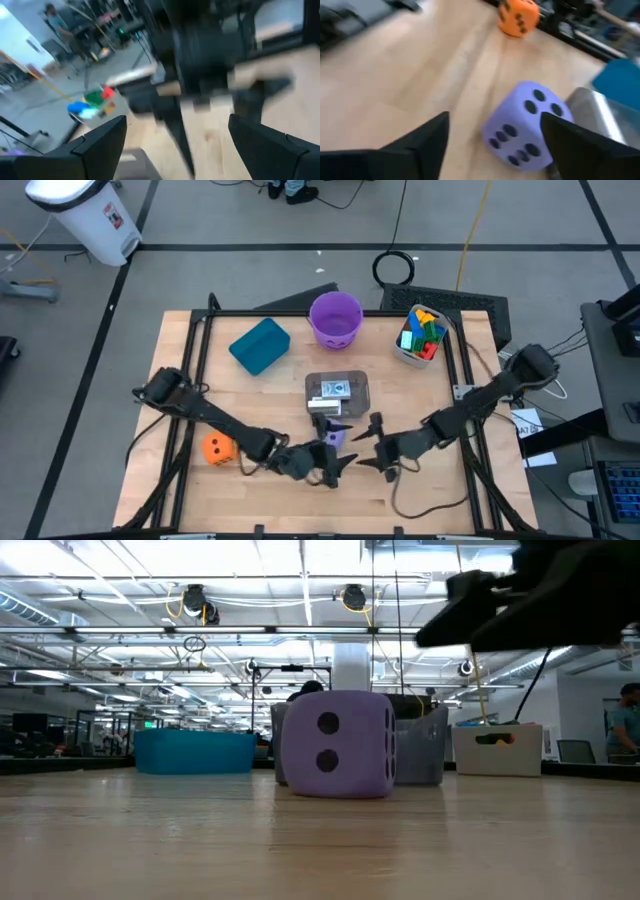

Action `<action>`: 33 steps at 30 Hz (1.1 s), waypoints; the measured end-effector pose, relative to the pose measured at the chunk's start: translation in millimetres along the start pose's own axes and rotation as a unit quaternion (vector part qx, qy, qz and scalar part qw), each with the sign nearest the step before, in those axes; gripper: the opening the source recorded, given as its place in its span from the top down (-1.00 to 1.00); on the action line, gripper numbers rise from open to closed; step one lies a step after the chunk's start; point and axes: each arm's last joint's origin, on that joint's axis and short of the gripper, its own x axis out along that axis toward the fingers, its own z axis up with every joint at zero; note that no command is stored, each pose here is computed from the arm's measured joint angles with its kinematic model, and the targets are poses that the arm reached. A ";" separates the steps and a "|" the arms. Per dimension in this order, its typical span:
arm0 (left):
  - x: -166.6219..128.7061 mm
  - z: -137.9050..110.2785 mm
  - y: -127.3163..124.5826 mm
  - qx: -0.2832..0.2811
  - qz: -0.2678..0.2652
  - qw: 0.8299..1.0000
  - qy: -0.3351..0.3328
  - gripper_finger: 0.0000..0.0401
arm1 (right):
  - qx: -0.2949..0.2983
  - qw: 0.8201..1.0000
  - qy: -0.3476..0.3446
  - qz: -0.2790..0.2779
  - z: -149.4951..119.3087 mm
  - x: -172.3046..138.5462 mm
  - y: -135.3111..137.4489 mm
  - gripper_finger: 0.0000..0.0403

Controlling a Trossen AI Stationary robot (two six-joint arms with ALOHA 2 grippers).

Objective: Pick & Place Toys
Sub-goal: Put the purple dice into the blue bin, then put the purple die into the blue bin

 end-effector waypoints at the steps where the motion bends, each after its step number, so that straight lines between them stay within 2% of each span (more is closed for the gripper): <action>1: -7.8 7.8 1.9 -0.001 0.005 1.000 -0.009 -0.77 | -0.010 1.000 0.009 -0.015 -0.9 6.0 0.8 -0.42; 6: -45.8 35.9 9.1 -0.033 0.034 0.999 -0.027 -0.77 | -0.029 0.994 0.064 -0.086 7.6 38.9 -5.3 -0.71; 11: -66.5 43.0 11.1 -0.052 0.022 0.998 -0.018 -0.77 | -0.103 0.976 0.175 -0.073 4.7 61.8 -11.0 -0.77; 13: -69.4 41.0 8.9 -0.050 0.017 0.999 -0.009 -0.77 | -0.136 0.969 0.194 -0.070 0.2 71.4 -13.1 -0.75; 18: -67.7 35.1 9.6 -0.050 0.017 0.999 0.013 -0.77 | -0.206 0.954 0.206 -0.067 -2.9 87.9 -15.8 -0.66; 23: -61.7 30.7 15.1 -0.065 0.027 0.997 0.028 -0.77 | -0.270 0.932 0.221 -0.098 -4.7 90.4 -15.7 -0.59; 28: -57.0 27.0 18.3 -0.072 0.012 0.996 0.041 -0.77 | -0.293 0.928 0.200 -0.112 1.9 87.8 -3.6 -0.55; 31: -55.6 26.7 18.7 -0.076 -0.003 0.996 0.042 -0.77 | -0.310 0.931 0.179 -0.076 5.5 84.5 11.0 -0.53; 33: -55.6 26.8 18.4 -0.076 -0.009 0.996 0.041 -0.77 | -0.300 0.938 0.166 -0.050 6.4 82.5 19.6 -0.52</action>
